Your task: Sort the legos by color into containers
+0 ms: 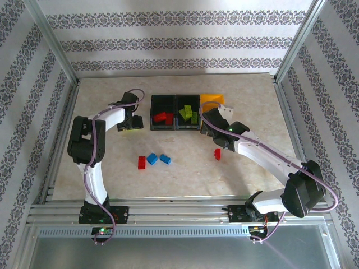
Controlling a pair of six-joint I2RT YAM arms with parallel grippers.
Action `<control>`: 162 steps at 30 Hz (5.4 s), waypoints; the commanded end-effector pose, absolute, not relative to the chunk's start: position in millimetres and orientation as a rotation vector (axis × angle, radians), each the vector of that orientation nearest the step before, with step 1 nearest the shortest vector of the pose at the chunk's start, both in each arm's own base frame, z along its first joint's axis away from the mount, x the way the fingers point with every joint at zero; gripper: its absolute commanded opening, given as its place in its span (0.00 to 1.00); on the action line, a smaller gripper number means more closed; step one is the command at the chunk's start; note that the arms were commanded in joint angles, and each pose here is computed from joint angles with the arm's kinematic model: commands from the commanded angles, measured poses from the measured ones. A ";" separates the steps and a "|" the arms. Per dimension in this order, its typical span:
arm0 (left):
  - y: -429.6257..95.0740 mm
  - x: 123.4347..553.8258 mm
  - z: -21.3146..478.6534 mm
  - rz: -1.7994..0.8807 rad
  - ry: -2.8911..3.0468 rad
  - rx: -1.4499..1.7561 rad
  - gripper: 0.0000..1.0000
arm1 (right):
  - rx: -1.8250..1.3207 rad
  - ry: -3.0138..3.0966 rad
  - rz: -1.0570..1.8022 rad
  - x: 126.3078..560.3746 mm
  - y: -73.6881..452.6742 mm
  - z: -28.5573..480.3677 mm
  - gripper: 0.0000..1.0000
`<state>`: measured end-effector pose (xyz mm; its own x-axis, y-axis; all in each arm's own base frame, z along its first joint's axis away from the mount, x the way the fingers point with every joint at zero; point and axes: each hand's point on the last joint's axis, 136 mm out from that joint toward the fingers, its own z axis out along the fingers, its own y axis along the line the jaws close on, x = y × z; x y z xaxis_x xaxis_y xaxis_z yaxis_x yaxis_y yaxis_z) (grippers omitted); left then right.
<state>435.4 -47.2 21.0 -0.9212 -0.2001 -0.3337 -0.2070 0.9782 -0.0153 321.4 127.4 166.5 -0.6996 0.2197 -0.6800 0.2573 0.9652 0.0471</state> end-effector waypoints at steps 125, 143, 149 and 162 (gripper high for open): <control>13.2 334.5 147.0 -0.067 2.245 -0.718 1.00 | -0.696 2.720 0.291 251.7 345.4 79.3 0.70; 11.9 336.1 138.1 -0.115 2.240 -0.736 1.00 | -0.781 2.789 0.243 251.0 365.0 40.2 0.66; 9.9 337.8 134.8 -0.128 2.248 -0.730 1.00 | -0.784 2.805 0.227 252.5 367.7 29.2 0.62; 5.6 340.3 133.3 -0.152 2.259 -0.702 1.00 | -0.774 2.837 0.190 253.8 366.1 13.0 0.44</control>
<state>337.5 1.9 136.0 -0.5727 -0.5279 -0.6272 -0.4401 0.8435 -0.3081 253.3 367.1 16.2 -0.8416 -0.4859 -0.2358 -0.5160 0.8524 0.0852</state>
